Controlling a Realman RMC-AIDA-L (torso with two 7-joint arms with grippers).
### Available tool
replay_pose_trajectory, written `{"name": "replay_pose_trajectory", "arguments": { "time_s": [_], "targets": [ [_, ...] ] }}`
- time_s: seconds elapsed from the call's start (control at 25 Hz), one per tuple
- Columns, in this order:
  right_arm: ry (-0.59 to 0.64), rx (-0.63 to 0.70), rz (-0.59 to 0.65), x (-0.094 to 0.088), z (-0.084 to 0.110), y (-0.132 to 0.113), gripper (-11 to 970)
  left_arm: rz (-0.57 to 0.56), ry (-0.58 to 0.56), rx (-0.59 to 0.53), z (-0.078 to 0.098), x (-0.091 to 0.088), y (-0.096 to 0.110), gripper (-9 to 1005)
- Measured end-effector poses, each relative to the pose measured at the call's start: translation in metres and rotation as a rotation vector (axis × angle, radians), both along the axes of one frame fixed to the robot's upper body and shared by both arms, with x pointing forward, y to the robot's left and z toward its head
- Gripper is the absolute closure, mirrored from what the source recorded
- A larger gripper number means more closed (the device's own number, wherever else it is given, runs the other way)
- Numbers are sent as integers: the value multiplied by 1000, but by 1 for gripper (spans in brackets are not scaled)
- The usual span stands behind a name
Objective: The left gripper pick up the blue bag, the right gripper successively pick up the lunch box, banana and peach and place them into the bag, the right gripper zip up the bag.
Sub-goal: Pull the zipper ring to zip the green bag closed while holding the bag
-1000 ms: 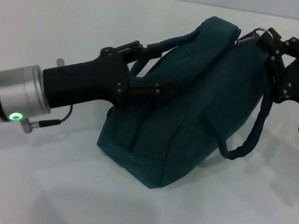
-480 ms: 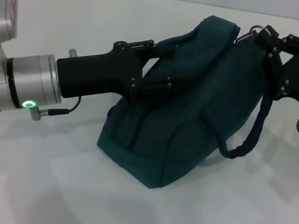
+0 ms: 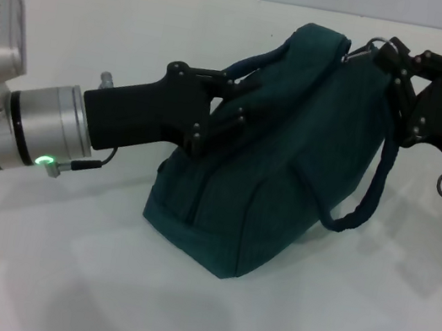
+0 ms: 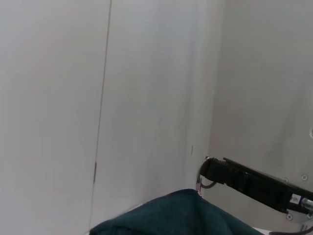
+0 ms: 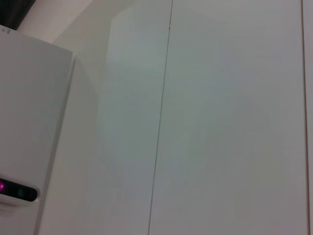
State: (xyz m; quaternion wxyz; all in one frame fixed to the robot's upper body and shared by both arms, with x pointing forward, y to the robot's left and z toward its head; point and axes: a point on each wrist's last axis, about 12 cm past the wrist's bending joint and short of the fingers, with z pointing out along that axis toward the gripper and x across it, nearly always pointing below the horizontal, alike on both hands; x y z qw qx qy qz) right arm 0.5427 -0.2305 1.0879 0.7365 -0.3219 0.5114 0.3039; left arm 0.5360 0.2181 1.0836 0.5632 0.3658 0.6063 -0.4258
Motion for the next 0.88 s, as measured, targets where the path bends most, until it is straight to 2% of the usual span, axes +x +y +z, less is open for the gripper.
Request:
{"name": "replay_pose_trajectory", "arguments": {
  "time_s": [0.32, 0.48, 0.6, 0.72, 0.88],
  "targets": [
    [0, 0, 0, 0, 0, 0, 941, -16, -79, 11, -2, -5, -2, 874],
    [8, 13, 18, -1, 1, 1, 941, -43, -131, -2, 0, -10, -1, 880],
    [23, 20, 83, -3, 3, 10, 941, -63, -176, -7, 2, -14, 1, 881],
    [21, 21, 129, -6, 5, 17, 941, -61, -196, -11, 3, -16, 5, 882],
    [27, 40, 117, -6, 5, 15, 941, -25, -207, -14, 4, -17, 15, 882]
  ]
}}
